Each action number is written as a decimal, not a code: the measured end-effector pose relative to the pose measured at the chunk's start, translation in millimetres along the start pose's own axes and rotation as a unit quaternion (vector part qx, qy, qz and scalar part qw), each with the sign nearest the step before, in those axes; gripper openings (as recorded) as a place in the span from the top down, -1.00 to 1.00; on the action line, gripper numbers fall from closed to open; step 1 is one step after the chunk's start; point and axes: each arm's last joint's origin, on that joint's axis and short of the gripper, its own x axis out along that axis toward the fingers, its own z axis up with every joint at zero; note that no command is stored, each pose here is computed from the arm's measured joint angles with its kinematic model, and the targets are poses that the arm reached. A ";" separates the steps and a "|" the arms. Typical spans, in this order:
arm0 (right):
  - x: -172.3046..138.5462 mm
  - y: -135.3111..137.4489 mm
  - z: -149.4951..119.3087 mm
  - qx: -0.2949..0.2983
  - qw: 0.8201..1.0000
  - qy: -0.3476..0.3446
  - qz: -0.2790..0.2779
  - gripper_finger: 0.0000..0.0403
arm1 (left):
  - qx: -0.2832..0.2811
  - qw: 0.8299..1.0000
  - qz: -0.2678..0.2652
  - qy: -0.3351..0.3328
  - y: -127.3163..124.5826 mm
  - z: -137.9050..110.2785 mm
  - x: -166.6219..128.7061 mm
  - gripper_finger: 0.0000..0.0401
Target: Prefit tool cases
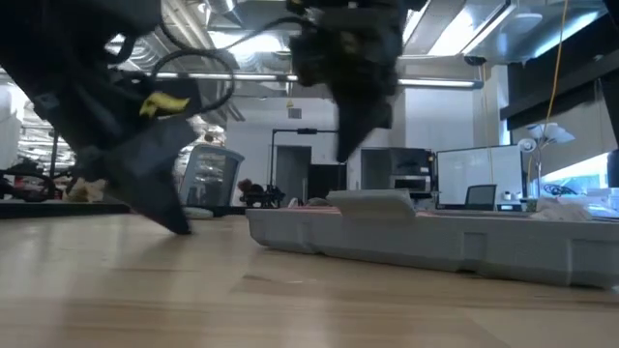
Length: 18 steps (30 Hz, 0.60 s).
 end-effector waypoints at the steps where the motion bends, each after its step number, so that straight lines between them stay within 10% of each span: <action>1: -1.1 -1.8 -6.1 -0.009 1.000 0.013 -0.004 1.00 | 0.002 1.000 0.017 0.005 6.0 1.4 -2.4 1.00; 18: -6.7 11.0 -145.3 0.086 0.990 0.105 0.029 1.00 | -0.084 0.987 -0.114 0.079 32.2 -3.2 0.0 1.00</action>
